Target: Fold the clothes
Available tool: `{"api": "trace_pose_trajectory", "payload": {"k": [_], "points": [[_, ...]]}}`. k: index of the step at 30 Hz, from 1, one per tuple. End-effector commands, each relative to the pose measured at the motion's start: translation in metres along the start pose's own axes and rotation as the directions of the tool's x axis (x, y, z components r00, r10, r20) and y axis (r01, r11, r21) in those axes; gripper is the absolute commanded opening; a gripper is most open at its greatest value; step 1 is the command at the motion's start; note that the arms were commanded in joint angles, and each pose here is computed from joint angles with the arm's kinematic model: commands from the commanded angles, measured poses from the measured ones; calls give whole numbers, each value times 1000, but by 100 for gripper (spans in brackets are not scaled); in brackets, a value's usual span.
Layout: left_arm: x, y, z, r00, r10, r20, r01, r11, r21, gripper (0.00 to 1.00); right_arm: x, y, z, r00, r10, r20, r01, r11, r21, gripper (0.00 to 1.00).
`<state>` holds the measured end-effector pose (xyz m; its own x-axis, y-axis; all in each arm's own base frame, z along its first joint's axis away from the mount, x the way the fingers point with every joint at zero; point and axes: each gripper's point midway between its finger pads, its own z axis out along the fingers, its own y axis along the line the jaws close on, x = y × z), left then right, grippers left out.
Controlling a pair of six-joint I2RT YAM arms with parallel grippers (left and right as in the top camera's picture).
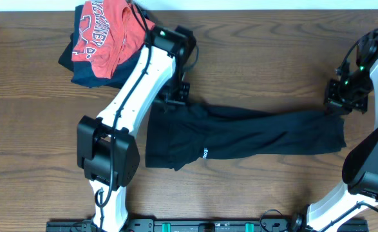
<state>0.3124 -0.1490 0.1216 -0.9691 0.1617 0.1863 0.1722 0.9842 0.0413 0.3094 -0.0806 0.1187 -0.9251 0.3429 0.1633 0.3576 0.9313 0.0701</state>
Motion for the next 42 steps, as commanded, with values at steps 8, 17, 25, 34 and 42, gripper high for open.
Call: {"api": "trace_pose_trajectory", "payload": {"k": [8, 17, 25, 34, 42], "points": [[38, 5, 81, 983, -29, -181, 19, 998, -57, 6, 14, -7, 23, 997, 29, -68, -26, 999, 34, 1], [42, 6, 86, 981, -30, -190, 19, 998, -59, 74, 9, -9, 24, 998, 42, -50, -40, 999, 32, 13], [19, -1, 36, 999, -23, -24, 23, 1000, -6, 87, 10, -17, 10, 996, 84, -1, -84, 996, 18, 15], [-38, -19, -65, 894, -55, 444, -12, 989, 145, 98, 1, -31, 1, 982, 163, 94, -166, 986, 27, 71], [-70, -19, -93, 806, -95, 584, -22, 982, 189, 98, -5, -40, 39, 976, 190, 110, -197, 979, 56, 97]]}}
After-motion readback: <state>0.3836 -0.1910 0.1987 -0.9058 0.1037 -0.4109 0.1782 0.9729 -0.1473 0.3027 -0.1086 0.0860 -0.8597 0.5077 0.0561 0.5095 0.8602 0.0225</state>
